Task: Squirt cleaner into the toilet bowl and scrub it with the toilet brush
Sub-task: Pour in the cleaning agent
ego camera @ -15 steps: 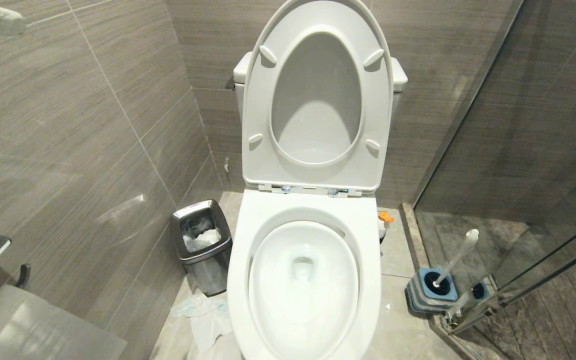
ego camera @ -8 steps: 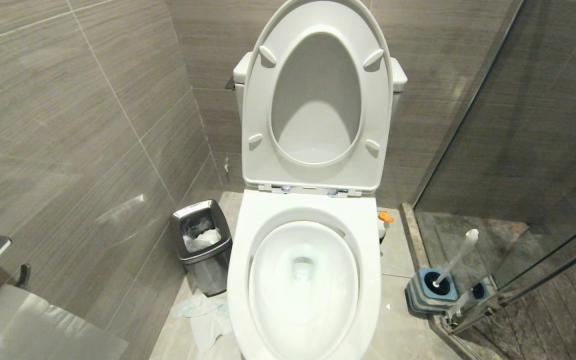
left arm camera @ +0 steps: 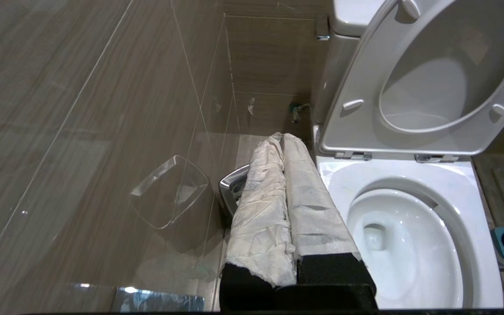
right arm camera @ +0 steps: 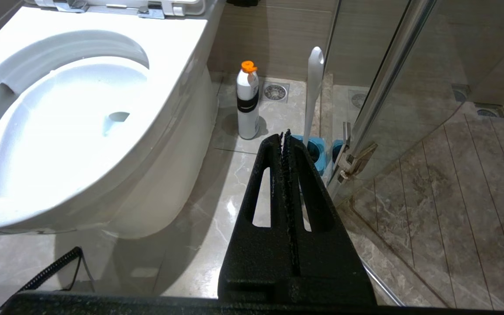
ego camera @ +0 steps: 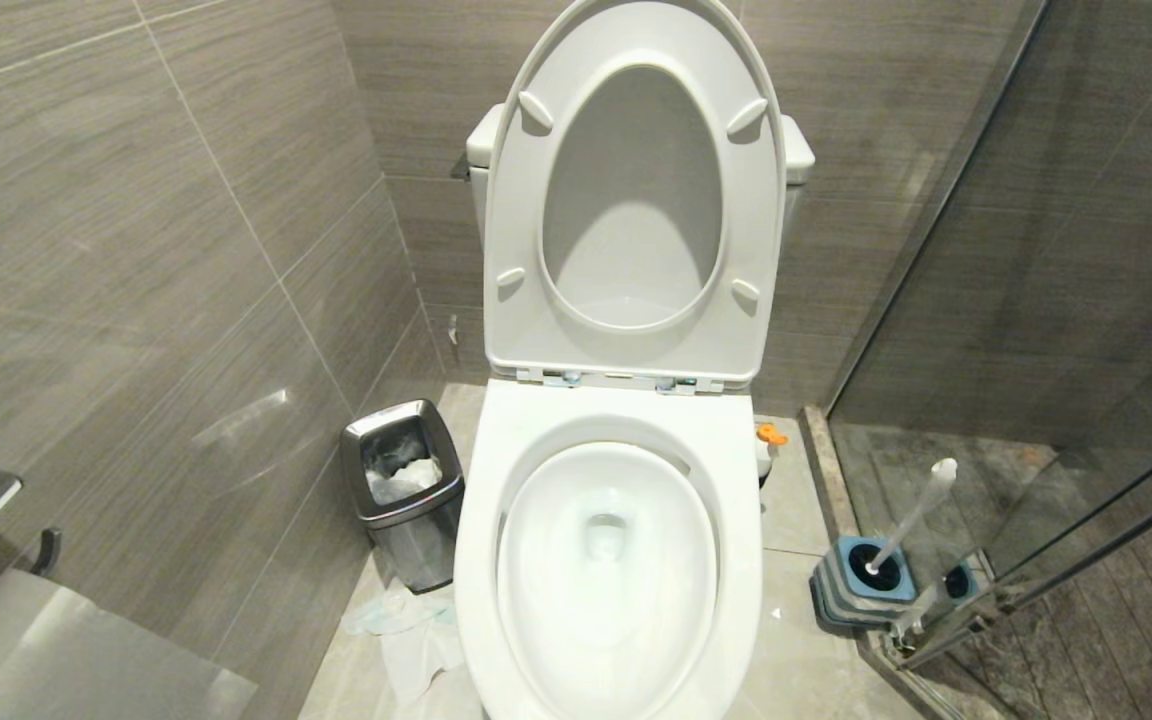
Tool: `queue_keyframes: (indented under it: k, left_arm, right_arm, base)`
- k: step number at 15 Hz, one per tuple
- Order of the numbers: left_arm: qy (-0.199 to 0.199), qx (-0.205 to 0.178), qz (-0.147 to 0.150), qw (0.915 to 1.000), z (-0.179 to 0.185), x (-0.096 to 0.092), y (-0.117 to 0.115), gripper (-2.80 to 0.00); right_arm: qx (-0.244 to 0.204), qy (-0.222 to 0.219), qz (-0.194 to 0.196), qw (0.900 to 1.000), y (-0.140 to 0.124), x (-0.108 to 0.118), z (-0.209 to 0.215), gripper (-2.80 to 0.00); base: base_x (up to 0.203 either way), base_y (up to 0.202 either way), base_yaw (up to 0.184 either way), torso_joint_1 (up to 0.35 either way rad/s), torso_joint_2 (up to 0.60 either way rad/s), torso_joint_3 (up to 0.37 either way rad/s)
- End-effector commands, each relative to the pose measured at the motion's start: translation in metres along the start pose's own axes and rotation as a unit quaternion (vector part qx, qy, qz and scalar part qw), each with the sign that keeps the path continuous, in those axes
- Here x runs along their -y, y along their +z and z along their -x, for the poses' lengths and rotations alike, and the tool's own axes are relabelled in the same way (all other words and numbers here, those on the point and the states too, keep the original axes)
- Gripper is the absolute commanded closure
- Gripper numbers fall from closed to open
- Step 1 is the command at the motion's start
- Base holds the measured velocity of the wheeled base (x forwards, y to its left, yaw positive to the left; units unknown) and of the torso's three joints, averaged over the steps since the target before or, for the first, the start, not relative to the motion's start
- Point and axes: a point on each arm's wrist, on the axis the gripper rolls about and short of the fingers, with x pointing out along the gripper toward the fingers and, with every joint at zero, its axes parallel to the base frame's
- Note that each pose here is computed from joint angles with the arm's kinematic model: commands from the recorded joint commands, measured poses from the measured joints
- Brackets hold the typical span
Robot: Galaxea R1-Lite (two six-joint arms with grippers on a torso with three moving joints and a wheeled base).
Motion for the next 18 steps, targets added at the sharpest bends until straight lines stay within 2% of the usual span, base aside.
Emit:
queue_keyframes:
  k: [1,4,8,10,13,14,15,18]
  left_arm:
    - [0.005,0.014,0.001,0.9999,0.033,-0.002,-0.009,0.00]
    - [0.004,-0.007,-0.002,1.0000,0.060,-0.003,-0.042,0.00]
    - [-0.001,-0.035,0.000,0.9994,0.074,-0.002,-0.092,0.00]
    - [0.012,-0.032,0.019,0.9992,0.083,-0.002,-0.111,0.00]
    - [0.013,-0.078,0.063,0.9949,0.074,0.001,-0.148,0.00]
    - [0.010,-0.074,0.065,0.9951,0.076,0.001,-0.160,0.00]
    - [0.008,-0.053,0.061,0.9967,0.083,0.002,-0.171,0.00]
    - [0.009,-0.004,0.013,0.9999,0.110,0.005,-0.208,0.00]
  right_arm:
    - [-0.001,0.000,0.000,1.000,0.000,0.000,0.000,0.00]
    - [-0.001,0.000,0.000,1.000,0.000,0.000,0.000,0.00]
    - [-0.001,0.000,0.000,1.000,0.000,0.000,0.000,0.00]
    - [-0.001,0.001,0.002,1.000,0.000,0.000,0.000,0.00]
    - [0.000,0.000,0.000,1.000,0.000,0.000,0.000,0.00]
    - [-0.001,0.000,-0.001,1.000,0.000,0.000,0.000,0.00]
    - [-0.001,0.000,-0.001,1.000,0.000,0.000,0.000,0.00]
    - [-0.001,0.000,-0.001,1.000,0.000,0.000,0.000,0.00]
  base:
    - [0.000,0.000,0.000,0.000,0.00,0.000]
    - [0.000,0.000,0.000,0.000,0.00,0.000]
    - [0.000,0.000,0.000,0.000,0.00,0.000]
    - [0.000,0.000,0.000,0.000,0.00,0.000]
    - [0.000,0.000,0.000,0.000,0.00,0.000]
    - [0.000,0.000,0.000,0.000,0.00,0.000]
    - [0.000,0.000,0.000,0.000,0.00,0.000]
    - [0.000,0.000,0.000,0.000,0.00,0.000]
